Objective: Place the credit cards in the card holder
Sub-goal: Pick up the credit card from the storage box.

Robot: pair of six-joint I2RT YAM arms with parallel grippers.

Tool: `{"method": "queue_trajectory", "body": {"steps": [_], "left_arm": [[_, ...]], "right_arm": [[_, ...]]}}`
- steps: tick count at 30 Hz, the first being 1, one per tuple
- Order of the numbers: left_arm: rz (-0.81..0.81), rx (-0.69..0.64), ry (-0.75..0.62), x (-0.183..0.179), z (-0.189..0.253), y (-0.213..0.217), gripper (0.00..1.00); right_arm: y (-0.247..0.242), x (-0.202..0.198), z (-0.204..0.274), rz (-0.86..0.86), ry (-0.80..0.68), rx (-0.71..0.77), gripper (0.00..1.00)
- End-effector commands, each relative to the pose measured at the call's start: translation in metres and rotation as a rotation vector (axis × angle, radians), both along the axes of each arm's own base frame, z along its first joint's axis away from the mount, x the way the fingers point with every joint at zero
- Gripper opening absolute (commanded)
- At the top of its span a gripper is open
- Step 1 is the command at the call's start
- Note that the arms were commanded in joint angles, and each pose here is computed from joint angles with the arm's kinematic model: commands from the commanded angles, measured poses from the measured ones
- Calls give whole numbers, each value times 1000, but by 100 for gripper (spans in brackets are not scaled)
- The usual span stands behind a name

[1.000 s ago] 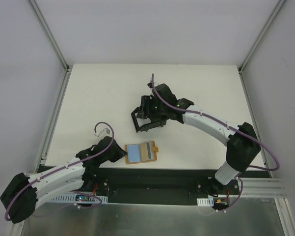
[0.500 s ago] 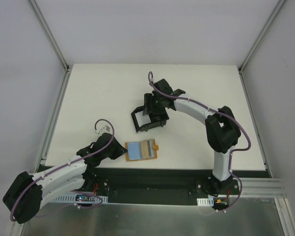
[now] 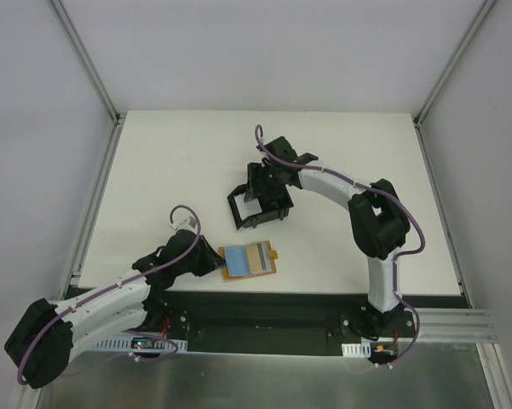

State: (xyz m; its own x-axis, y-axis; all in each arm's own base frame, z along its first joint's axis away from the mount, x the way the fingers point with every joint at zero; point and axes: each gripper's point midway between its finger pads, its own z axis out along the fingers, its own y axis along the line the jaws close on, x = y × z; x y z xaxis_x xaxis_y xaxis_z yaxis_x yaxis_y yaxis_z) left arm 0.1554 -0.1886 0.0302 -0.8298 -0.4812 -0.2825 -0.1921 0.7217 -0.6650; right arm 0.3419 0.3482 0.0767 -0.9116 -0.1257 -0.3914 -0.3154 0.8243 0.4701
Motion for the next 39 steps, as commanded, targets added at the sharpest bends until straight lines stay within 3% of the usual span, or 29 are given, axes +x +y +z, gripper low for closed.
{"method": "queue_trajectory", "body": {"steps": [1,11,22,39], "left_arm": [[-18,-40,-49,5,11,-5,14],[-22,-38,-47,4,10,-5,0],[-25,-31,-51,6,9,-6,0],[-24,-51,-42,5,5,-7,0]], "right_arm": [[7,6,15,22,-25,48,65],[11,7,10,7,2,68,66],[11,4,-2,14,36,51,68],[10,-8,25,31,8,120,56]]}}
